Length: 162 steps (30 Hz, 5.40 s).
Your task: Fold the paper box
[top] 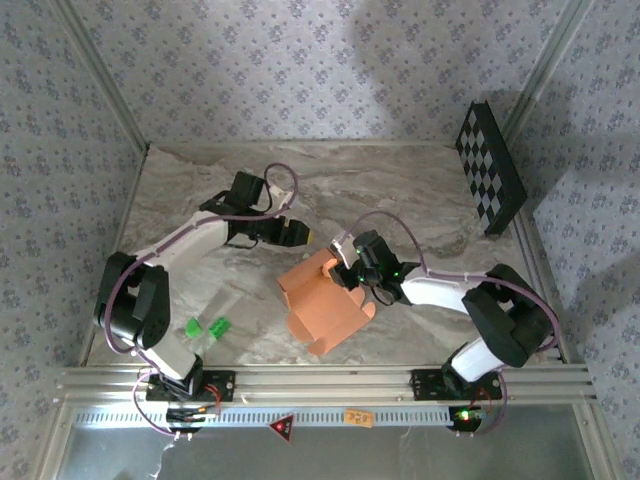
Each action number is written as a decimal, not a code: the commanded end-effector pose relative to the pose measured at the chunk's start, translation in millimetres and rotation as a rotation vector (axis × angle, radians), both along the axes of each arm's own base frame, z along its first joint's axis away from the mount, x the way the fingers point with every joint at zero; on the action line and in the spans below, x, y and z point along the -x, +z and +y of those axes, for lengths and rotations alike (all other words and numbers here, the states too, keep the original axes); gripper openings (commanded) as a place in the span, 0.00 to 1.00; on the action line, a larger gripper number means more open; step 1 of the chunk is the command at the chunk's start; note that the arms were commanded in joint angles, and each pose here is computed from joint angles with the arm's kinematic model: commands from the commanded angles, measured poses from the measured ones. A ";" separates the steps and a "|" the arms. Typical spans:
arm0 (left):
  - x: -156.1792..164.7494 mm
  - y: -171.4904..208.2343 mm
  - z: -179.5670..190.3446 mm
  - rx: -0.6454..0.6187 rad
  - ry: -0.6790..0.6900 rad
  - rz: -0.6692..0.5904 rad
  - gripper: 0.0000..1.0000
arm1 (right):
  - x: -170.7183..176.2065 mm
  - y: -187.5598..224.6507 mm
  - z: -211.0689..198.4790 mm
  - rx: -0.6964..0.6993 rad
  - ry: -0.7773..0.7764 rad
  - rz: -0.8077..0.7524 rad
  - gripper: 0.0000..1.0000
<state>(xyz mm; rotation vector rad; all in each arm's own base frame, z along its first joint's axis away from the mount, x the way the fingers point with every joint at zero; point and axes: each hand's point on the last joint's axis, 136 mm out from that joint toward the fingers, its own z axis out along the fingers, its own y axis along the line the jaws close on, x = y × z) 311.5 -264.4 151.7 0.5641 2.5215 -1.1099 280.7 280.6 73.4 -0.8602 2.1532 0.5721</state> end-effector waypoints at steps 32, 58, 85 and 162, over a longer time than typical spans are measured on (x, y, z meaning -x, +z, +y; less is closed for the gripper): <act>18.1 -75.1 -30.0 -0.079 -0.079 0.153 0.27 | 13.2 4.5 27.1 -0.266 0.247 -0.111 0.25; 19.7 -63.2 12.3 -0.162 0.081 0.087 0.40 | -10.2 -3.3 13.1 -0.022 0.033 -0.105 0.00; 47.5 -86.5 -24.6 -0.082 -0.064 0.209 0.29 | -26.0 -22.5 10.2 0.070 -0.099 -0.012 0.00; 24.1 -62.0 -20.8 -0.247 0.043 0.087 0.43 | 19.0 6.2 -17.3 -0.126 0.232 -0.228 0.23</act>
